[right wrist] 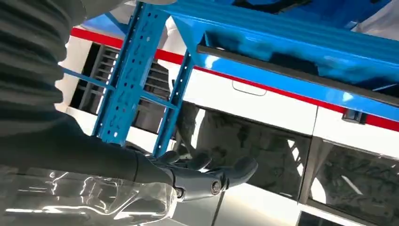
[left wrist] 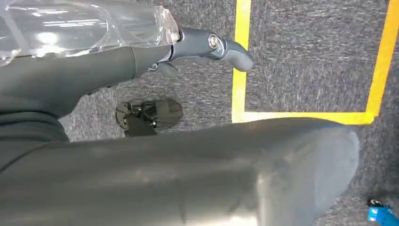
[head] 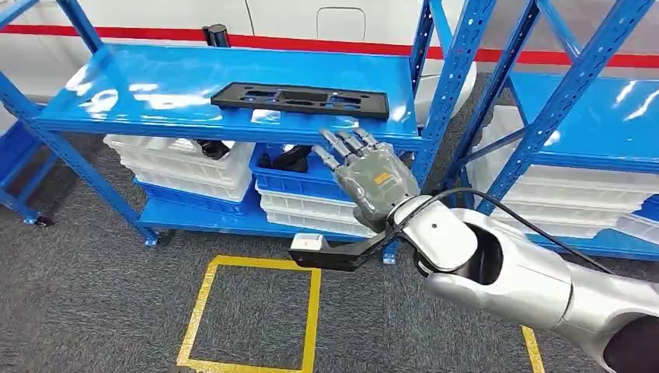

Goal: Take the parts from the cabinet and place them on the table.

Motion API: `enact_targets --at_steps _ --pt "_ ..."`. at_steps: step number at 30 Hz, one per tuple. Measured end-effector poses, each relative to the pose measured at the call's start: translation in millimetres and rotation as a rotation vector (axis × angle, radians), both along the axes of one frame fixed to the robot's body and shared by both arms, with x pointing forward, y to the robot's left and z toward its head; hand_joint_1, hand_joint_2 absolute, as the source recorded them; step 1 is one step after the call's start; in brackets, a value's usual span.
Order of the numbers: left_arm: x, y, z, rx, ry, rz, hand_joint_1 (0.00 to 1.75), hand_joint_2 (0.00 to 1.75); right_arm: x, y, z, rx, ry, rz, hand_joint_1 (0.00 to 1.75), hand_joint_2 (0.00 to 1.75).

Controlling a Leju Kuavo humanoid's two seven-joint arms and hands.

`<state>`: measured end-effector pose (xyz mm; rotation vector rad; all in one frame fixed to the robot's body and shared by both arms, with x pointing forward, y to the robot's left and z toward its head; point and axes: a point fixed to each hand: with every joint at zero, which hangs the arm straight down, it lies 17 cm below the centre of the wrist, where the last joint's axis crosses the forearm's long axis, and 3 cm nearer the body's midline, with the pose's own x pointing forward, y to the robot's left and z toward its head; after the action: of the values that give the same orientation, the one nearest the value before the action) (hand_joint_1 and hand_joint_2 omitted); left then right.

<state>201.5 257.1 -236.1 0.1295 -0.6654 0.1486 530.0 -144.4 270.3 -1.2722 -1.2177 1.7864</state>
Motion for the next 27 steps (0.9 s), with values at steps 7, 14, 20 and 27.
enact_targets --at_steps 7,14,20,27 --pt "0.4 0.1 0.0 -0.004 0.000 -0.001 0.00 0.00 0.1 -4.3 -5.7 0.013 0.013 -0.014 0.00 1.75" --pt "0.9 -0.7 0.0 -0.008 0.001 -0.001 0.00 0.00 1.8 -6.8 -6.5 0.021 0.018 -0.022 0.00 1.75" --pt "3.1 -1.5 0.8 -0.007 -0.002 -0.004 0.00 0.00 4.4 -8.3 -0.6 0.034 0.011 -0.029 0.00 1.75" --pt "-1.1 -2.0 -0.7 -0.007 0.005 -0.006 0.00 0.00 2.6 -6.4 -5.9 0.035 0.021 -0.025 0.00 1.75"
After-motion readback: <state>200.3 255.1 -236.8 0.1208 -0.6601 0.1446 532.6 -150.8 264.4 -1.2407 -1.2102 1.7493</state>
